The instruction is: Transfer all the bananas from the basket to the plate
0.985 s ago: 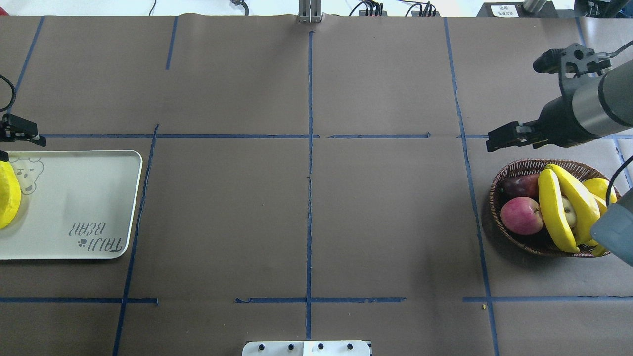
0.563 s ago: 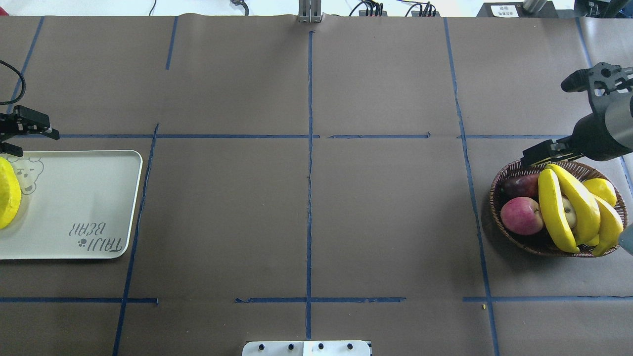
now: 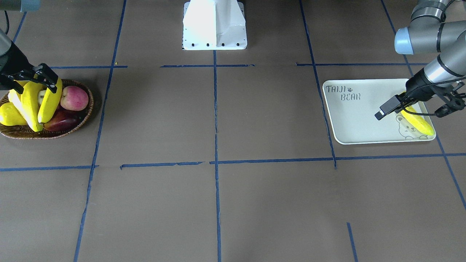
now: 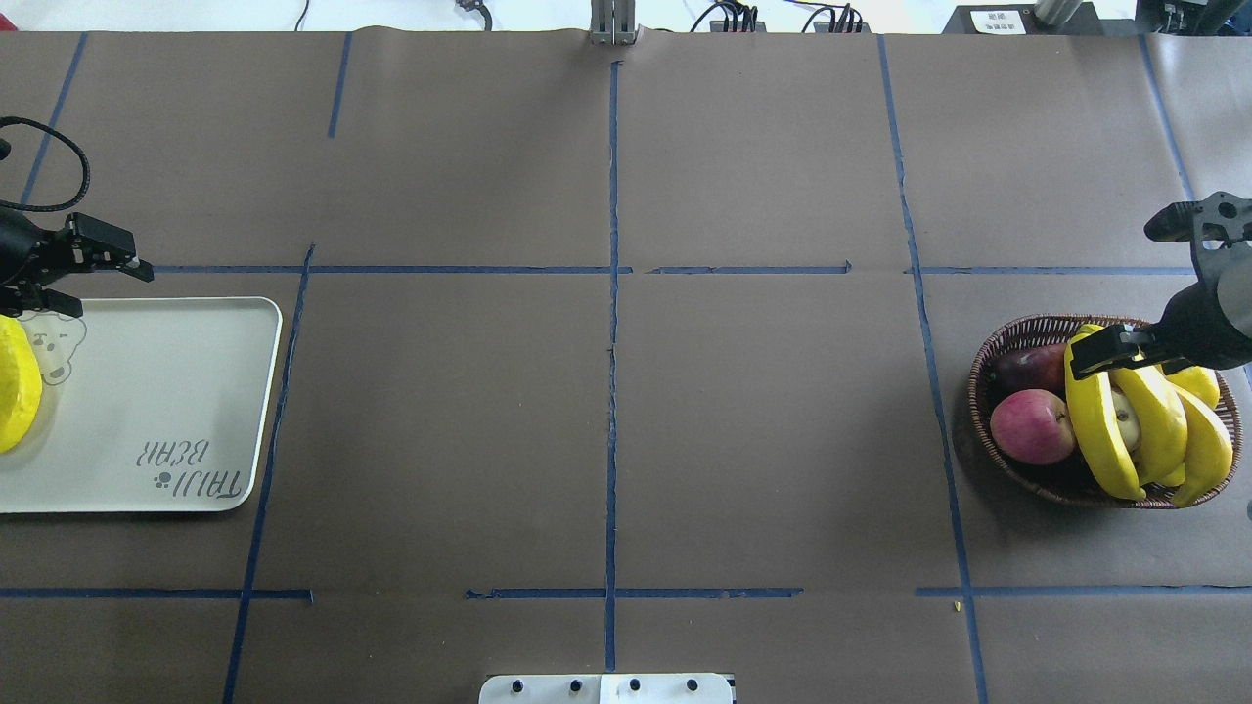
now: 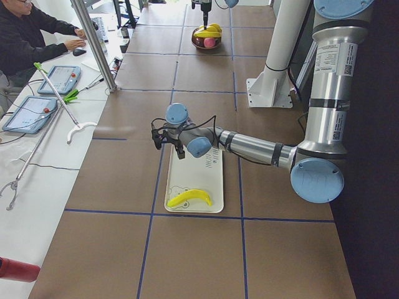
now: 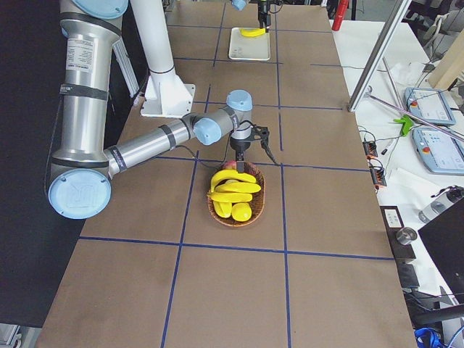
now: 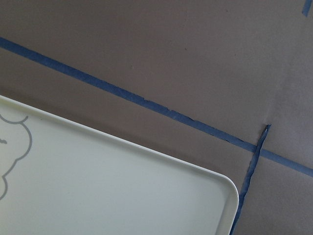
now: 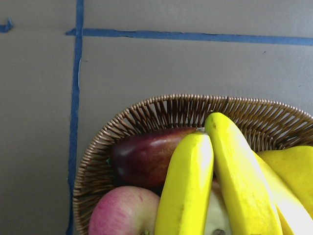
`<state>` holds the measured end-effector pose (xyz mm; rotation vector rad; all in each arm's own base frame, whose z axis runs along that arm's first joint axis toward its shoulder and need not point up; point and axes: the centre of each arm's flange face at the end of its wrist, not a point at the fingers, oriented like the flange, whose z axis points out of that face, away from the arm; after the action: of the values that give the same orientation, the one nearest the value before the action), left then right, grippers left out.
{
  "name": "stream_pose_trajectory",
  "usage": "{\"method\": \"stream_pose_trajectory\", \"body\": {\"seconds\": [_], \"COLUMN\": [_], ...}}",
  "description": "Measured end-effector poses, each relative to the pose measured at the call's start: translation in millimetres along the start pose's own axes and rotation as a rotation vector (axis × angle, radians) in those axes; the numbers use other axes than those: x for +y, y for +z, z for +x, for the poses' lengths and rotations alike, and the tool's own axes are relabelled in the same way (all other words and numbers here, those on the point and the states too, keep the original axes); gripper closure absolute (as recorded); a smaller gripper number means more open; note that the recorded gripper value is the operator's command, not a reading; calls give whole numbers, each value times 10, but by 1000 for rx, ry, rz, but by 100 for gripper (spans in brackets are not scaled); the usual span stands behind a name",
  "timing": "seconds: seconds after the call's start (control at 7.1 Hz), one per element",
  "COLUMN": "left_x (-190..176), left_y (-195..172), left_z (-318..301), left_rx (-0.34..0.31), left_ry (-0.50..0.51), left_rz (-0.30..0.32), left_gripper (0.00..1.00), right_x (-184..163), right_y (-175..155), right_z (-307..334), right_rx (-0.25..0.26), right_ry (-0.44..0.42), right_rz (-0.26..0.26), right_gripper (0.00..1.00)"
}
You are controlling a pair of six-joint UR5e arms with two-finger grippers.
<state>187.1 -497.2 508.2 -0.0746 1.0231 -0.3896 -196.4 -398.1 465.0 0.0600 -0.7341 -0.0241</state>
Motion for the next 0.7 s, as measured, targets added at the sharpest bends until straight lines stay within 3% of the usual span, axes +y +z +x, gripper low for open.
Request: {"method": "stream_pose_trajectory", "body": {"seconds": [0.7], "left_x": [13], "left_y": [1], "left_z": [45], "left_rx": [6], "left_ry": [-13], "left_rz": [-4], "left_gripper": [0], "right_x": [455], "right_y": [450], "right_z": [-155], "right_rx": [16], "right_ry": [-96], "right_rz": [-100], "right_gripper": [4]}}
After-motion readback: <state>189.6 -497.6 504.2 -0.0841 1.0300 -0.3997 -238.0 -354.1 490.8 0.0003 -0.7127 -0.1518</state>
